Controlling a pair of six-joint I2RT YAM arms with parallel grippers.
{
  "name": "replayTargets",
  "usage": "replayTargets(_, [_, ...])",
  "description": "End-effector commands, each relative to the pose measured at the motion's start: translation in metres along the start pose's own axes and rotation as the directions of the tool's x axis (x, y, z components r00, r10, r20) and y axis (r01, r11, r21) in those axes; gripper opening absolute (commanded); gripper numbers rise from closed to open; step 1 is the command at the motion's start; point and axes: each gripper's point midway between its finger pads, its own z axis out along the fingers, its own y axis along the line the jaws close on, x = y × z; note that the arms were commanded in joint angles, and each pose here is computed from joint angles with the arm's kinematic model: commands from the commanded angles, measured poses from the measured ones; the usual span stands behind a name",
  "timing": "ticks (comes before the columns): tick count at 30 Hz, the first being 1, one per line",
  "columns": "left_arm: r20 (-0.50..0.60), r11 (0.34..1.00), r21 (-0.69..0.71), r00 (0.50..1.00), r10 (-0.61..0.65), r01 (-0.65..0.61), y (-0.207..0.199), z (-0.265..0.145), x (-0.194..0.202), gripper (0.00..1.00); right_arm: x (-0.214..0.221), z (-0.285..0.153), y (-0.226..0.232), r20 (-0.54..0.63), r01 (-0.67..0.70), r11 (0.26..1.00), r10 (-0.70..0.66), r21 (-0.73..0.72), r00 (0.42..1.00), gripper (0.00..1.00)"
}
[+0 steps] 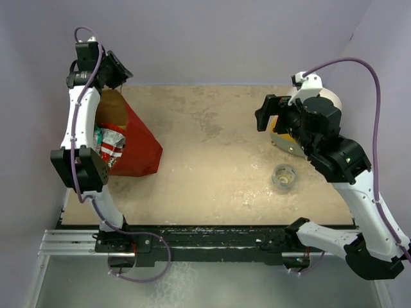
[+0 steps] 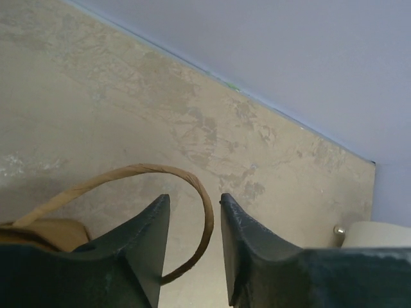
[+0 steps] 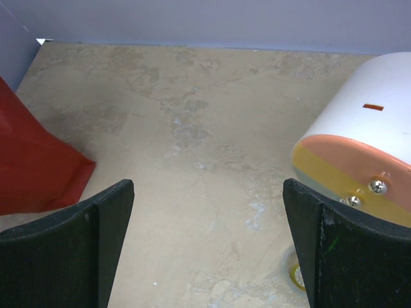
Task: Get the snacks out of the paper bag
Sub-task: Move the paper bag to the center of the board.
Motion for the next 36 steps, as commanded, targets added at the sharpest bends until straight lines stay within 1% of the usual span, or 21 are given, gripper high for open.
replayTargets(1, [0.039,0.992,0.123,0.999,0.018,-0.023,-0.033,-0.009,-0.022,0.33,-0.023,-0.013,-0.002,0.071,-0.029,1.000,0.029,0.003,0.997,1.00])
replayTargets(3, [0.027,0.987,0.159,0.999,0.027,-0.031,-0.039,-0.010,-0.020,0.22,-0.022,-0.012,-0.002,0.070,-0.030,1.000,0.030,0.001,0.997,1.00])
replayTargets(5, [0.008,0.975,0.219,0.999,0.042,-0.043,-0.051,-0.014,-0.016,0.14,-0.022,-0.011,0.000,0.069,-0.030,1.000,0.030,-0.005,0.997,1.00])
replayTargets(9, [-0.032,0.944,0.324,0.997,0.072,-0.058,-0.077,-0.028,-0.003,0.03,-0.024,-0.009,0.003,0.071,-0.030,0.999,0.031,-0.019,0.997,1.00])
replayTargets(11, [-0.051,0.928,0.367,0.995,0.087,-0.063,-0.092,-0.037,0.008,0.00,-0.023,-0.008,0.005,0.067,-0.029,0.999,0.030,-0.029,0.997,1.00])
replayTargets(14, [-0.085,0.905,0.422,0.992,0.093,-0.049,-0.114,-0.051,0.029,0.00,-0.022,-0.006,0.010,0.057,-0.026,0.999,0.029,-0.047,0.998,1.00])
replayTargets(16, [-0.129,0.891,0.452,0.987,0.097,-0.029,-0.126,-0.060,0.050,0.00,-0.022,-0.005,0.012,0.054,-0.025,0.998,0.029,-0.057,0.998,1.00])
replayTargets(23, [-0.271,0.851,0.524,0.955,0.117,0.044,-0.168,-0.102,0.131,0.00,-0.017,-0.006,0.019,0.029,-0.051,0.994,0.054,-0.093,0.998,1.00])
replayTargets(26, [-0.287,0.824,0.564,0.949,0.128,0.059,-0.188,-0.129,0.155,0.00,-0.013,-0.007,0.025,0.007,-0.083,0.989,0.085,-0.123,0.996,0.99])
replayTargets(31, [-0.323,0.806,0.587,0.936,0.141,0.081,-0.201,-0.159,0.182,0.00,-0.005,-0.006,0.036,-0.033,-0.142,0.976,0.138,-0.164,0.990,0.99])
replayTargets(36, [-0.341,0.789,0.608,0.927,0.159,0.088,-0.213,-0.183,0.199,0.00,0.002,-0.002,0.051,-0.083,-0.219,0.953,0.206,-0.210,0.975,0.98])
